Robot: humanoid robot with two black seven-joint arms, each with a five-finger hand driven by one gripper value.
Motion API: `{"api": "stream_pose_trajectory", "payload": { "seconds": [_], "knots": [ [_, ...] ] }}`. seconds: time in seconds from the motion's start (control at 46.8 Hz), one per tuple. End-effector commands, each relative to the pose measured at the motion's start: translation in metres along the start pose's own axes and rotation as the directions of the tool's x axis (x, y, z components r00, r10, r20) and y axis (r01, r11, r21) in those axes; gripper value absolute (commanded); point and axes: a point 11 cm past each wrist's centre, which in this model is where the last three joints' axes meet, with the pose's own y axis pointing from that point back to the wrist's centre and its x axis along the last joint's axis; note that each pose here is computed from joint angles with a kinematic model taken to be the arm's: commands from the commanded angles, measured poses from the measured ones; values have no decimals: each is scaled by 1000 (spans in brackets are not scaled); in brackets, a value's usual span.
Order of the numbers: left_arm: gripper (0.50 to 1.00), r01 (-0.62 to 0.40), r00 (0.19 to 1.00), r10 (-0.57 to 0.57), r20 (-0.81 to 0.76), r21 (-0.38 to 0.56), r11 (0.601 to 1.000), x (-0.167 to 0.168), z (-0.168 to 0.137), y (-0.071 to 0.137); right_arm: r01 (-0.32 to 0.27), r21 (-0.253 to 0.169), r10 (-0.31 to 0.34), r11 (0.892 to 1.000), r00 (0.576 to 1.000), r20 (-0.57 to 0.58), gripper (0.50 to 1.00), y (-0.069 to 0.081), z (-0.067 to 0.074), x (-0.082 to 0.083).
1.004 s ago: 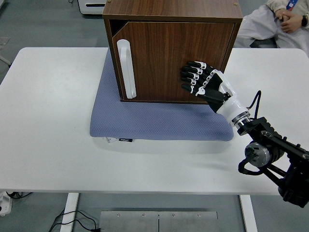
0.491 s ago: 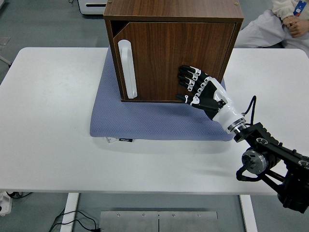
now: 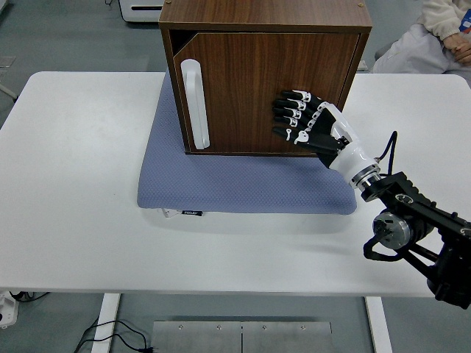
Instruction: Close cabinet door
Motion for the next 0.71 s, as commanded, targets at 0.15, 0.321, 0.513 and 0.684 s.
{"api": "stream_pose_trajectory", "payload": {
  "seconds": [0.15,0.321,0.513,0.684],
  "knots": [
    [1000,0,1000,0,1,0,1000,0,0,0,10,-25,-10,1000,1000,-10,1000,6,9,-2],
    [1000,0,1000,0,1,0,1000,0,0,0,-6,-21,5,1000,1000,-19,1000,6,6,2],
    [1000,0,1000,0,-1,0,1000,0,0,0,10,-19,-10,1000,1000,-16,1000,18,12,-1],
    [1000,0,1000,0,1,0,1000,0,0,0,-7,-20,6,1000,1000,-16,1000,33,19,4]
  ]
}}
